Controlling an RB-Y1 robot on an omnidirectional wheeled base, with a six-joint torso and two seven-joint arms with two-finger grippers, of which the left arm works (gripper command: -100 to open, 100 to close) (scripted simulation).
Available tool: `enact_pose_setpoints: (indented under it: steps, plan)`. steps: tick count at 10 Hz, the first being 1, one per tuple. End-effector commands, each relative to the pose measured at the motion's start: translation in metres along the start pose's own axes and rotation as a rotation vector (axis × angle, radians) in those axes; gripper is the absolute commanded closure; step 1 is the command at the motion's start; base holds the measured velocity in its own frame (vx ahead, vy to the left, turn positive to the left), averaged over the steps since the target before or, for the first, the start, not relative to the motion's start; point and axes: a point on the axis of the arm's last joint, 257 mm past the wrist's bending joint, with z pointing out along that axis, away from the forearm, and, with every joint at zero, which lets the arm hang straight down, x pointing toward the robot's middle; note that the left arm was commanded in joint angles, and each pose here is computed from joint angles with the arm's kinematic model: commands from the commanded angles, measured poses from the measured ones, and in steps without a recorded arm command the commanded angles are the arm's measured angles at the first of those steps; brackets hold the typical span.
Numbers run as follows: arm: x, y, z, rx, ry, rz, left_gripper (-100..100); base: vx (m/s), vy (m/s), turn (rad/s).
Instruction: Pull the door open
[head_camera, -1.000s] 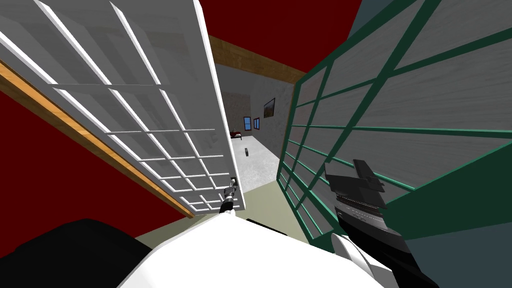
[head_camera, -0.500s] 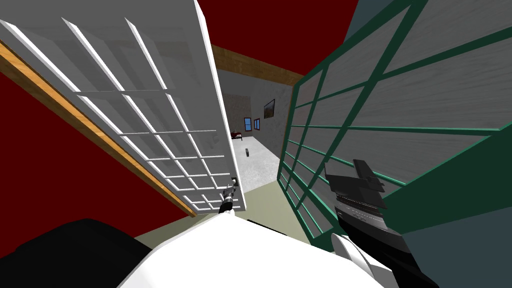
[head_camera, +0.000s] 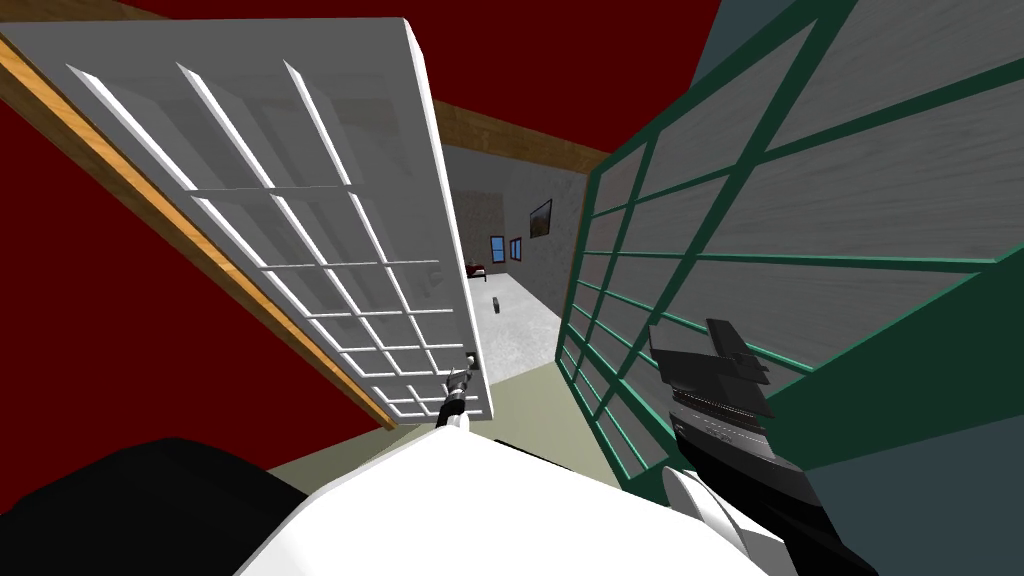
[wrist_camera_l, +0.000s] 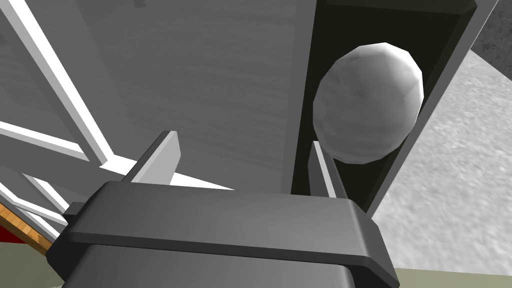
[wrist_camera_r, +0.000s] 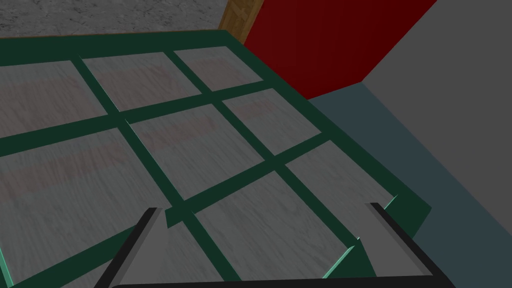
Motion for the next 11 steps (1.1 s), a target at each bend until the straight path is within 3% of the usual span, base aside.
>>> enact_pose_setpoints:
  steps: [1,6,7,11]
  plan:
    - [0.012,0.018,0.0021,-0.021,0.026,-0.019,-100,-0.001,-0.006,0.003]
    - [0.014,0.02,0.007,-0.023,0.022,-0.02,-100,0.0,-0.005,0.008]
    - [0.018,0.026,0.0167,-0.03,0.014,-0.023,-100,-0.015,-0.015,0.044]
    - [0.021,0.029,0.0214,-0.034,0.01,-0.024,-100,-0.013,-0.01,0.019]
